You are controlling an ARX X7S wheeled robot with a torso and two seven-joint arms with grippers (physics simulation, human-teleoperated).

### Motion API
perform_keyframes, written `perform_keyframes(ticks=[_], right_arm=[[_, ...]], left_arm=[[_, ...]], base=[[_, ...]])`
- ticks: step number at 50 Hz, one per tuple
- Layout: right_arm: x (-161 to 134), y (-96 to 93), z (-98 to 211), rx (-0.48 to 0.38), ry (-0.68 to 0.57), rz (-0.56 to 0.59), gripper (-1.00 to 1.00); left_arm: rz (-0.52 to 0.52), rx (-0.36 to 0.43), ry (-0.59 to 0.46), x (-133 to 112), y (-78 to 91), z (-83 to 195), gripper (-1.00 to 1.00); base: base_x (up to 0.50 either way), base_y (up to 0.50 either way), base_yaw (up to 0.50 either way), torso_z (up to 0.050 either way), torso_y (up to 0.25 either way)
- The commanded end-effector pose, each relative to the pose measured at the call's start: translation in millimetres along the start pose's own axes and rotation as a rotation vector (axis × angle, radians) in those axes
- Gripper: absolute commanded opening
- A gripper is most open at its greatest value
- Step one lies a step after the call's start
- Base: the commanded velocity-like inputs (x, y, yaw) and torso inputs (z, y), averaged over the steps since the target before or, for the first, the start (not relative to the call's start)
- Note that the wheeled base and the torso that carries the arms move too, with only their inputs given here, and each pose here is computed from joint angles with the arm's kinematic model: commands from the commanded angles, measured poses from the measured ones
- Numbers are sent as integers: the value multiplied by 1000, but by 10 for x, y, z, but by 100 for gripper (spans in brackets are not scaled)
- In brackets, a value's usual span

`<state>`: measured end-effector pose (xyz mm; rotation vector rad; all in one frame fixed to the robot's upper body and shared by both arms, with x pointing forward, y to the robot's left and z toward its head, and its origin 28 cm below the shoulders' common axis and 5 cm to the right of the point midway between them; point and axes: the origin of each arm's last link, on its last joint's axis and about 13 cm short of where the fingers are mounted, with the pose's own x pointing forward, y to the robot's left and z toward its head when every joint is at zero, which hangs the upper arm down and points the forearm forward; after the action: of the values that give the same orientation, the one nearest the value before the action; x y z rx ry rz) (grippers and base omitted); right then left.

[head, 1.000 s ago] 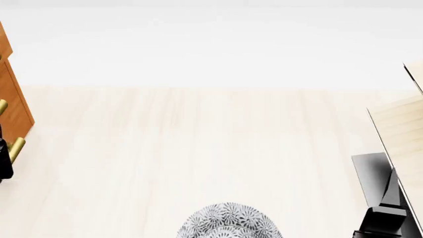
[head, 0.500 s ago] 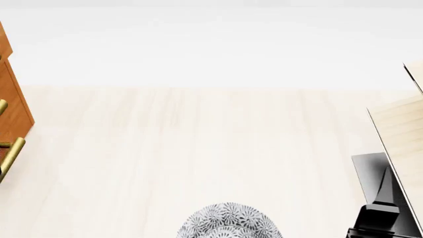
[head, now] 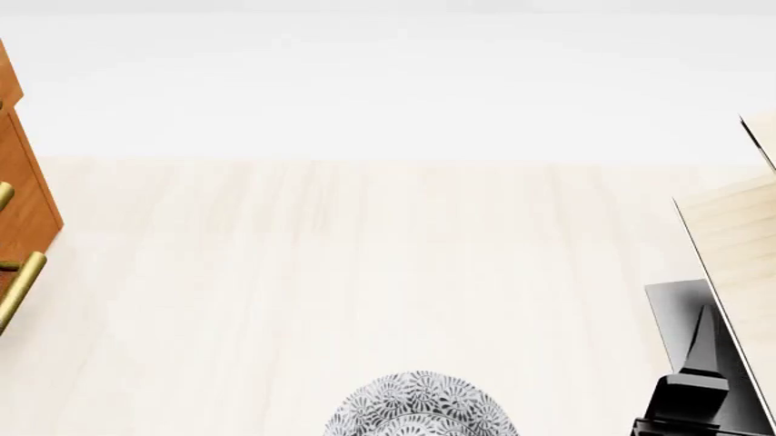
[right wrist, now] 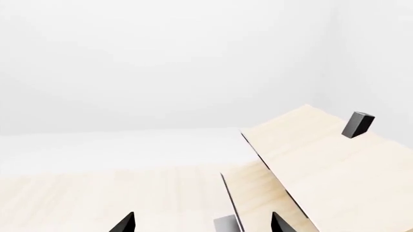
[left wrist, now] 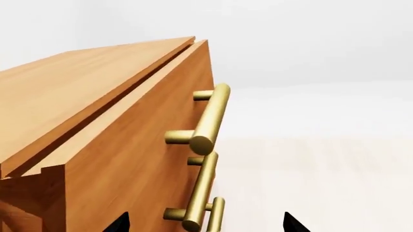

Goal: Close the top drawer of the cabinet and put the bowl on top of it.

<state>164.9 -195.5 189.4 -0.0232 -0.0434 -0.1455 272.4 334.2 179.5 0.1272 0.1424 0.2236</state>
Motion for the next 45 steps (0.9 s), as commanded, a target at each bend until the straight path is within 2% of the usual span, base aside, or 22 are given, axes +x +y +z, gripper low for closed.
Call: perform_keyframes(ticks=[1, 32, 39, 40, 45], right_arm=[[-8, 7, 16, -3, -4, 6, 100], [-6, -13, -26, 1, 2, -1, 100], [2, -11, -51, 1, 5, 1, 100], [-1, -12, -49, 1, 4, 1, 100], [-2, -11, -48, 1, 4, 0, 100]], left_arm=[[26, 15, -10, 10, 28, -8, 100], [86, -1, 11, 114, 47, -62, 100], [115, 7, 8, 133, 61, -72, 100], [144, 21, -1, 134, 63, -69, 100], [159, 3, 12, 145, 55, -51, 100]], base=[[0, 0, 0, 0, 0], [0, 0, 0, 0, 0], [0, 0, 0, 0, 0], [0, 0, 0, 0, 0], [0, 0, 0, 0, 0]])
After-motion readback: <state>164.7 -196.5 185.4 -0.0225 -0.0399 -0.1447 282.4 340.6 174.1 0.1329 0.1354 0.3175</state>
